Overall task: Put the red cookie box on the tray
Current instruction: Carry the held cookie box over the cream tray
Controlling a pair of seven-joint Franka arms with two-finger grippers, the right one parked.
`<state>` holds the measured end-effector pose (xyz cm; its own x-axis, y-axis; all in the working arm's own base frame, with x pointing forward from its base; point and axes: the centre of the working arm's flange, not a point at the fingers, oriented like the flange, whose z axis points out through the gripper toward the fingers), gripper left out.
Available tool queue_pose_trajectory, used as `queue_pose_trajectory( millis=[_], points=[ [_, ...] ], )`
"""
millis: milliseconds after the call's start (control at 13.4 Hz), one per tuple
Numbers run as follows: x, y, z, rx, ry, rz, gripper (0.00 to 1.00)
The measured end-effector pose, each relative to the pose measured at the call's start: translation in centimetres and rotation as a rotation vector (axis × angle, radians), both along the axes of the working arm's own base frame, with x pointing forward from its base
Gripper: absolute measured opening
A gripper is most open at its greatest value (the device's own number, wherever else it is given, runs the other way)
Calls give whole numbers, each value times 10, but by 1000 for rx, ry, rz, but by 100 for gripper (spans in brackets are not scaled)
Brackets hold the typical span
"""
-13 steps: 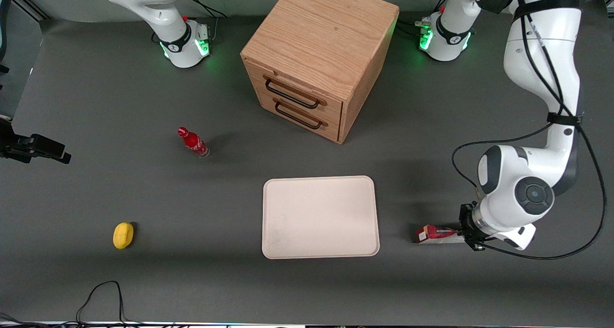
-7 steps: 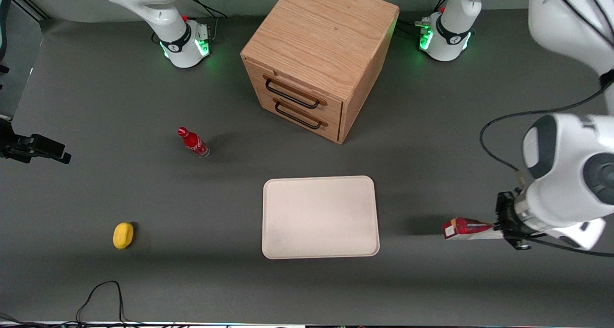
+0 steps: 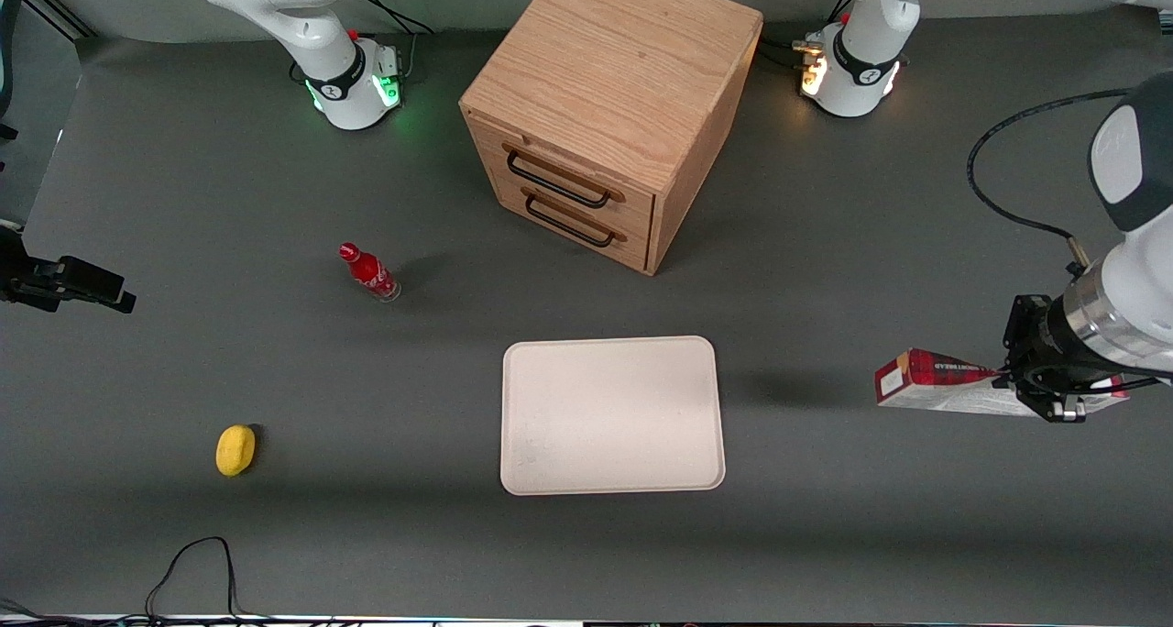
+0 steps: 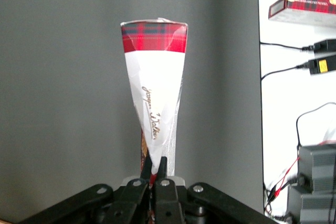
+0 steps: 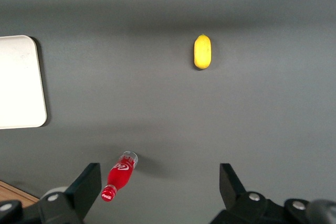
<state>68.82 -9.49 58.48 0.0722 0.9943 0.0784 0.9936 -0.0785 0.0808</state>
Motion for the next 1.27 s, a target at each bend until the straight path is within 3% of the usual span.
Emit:
queue_pose_trajectory(
  millis=[372,894,1266],
  points=[
    [-3,-33,-6,-22,16,-142,3],
    [-30,-129,0,-80,25,-696,3],
    [-54,-190,0,-44,25,-1100,3]
  ],
)
